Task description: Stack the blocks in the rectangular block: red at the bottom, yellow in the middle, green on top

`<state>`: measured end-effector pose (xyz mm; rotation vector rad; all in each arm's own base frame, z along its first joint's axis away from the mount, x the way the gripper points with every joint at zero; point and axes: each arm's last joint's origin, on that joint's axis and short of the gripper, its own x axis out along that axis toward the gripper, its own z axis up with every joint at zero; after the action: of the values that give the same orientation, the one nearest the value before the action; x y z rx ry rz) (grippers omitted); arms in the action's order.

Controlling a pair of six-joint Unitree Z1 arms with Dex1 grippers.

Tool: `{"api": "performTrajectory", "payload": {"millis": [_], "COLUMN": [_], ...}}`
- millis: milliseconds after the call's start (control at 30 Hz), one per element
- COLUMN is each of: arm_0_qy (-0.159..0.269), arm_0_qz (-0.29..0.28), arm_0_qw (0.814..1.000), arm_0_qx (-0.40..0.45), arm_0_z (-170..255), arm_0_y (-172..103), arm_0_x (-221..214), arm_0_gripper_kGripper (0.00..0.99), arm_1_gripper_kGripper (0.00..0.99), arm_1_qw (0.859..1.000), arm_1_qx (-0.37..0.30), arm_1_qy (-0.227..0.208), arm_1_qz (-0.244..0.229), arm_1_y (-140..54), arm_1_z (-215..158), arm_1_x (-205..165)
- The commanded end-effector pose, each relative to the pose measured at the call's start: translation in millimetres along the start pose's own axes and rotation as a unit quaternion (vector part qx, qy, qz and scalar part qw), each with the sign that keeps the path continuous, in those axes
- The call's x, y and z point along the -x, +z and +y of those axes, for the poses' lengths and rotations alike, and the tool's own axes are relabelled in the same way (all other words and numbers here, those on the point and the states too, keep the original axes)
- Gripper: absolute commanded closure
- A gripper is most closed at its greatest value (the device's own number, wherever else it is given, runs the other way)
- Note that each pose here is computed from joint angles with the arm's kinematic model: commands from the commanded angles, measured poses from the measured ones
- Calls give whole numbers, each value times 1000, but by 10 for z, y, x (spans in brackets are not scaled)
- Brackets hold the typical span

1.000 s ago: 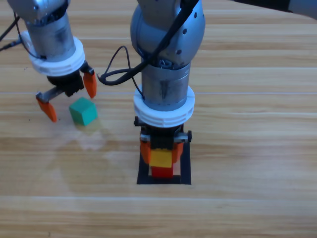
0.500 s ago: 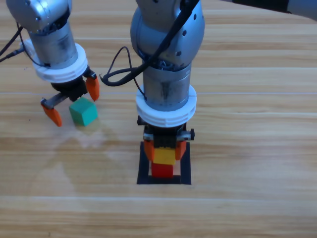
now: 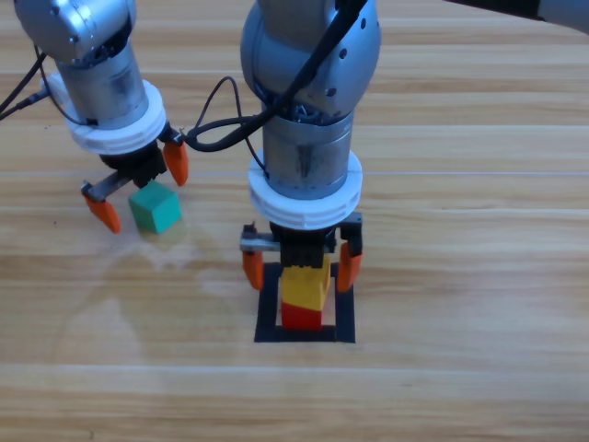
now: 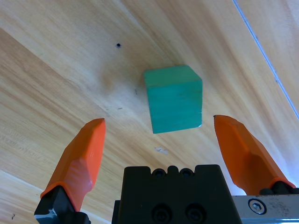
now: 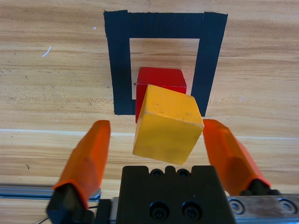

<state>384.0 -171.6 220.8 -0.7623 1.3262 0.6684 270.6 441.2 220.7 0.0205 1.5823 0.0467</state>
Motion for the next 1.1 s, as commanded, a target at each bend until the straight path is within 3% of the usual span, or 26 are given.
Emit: {"api": "performTrajectory", "payload": {"millis": [33,233,300,433,467,500,567,600,733,833,1100], "arm_0_qy": [29,24,22,19,18,15,13,13,12,15,20], "arm_0_qz": [6,5,4,1,0,-1,-2,-2,-4,-5,-12], "arm_0_qw": [1000,1000,1000,1000,1000,1000,1000,1000,1000,1000,1000], "arm_0_qx": [12,10,11,11,11,10,10,10,8,6,-2], "arm_0_z": [20,23,25,35,31,25,19,13,-3,1,-1], "arm_0_y": [27,24,22,19,20,21,23,23,27,25,36], "arm_0_x": [-278,-319,-357,-420,-429,-436,-452,-462,-502,-550,-606], "arm_0_gripper_kGripper": [0,0,0,0,0,0,0,0,4,19,86], "arm_1_gripper_kGripper": [0,0,0,1,1,1,1,1,1,1,1], "arm_1_qw": [999,984,973,962,959,948,909,887,874,873,850], "arm_1_qx": [31,103,137,168,177,193,230,252,325,369,429], "arm_1_qy": [6,60,77,84,93,133,237,260,194,173,225], "arm_1_qz": [-25,-130,-166,-197,-202,-213,-255,-286,-305,-268,-210], "arm_1_y": [-150,-350,-410,-415,-421,-466,-609,-739,-1028,-1000,-848], "arm_1_z": [18,-329,-604,-1208,-1428,-1794,-2419,-2692,-3005,-2996,-2825], "arm_1_x": [242,1332,1750,2124,2143,2124,1983,1928,1720,1445,1194]}}
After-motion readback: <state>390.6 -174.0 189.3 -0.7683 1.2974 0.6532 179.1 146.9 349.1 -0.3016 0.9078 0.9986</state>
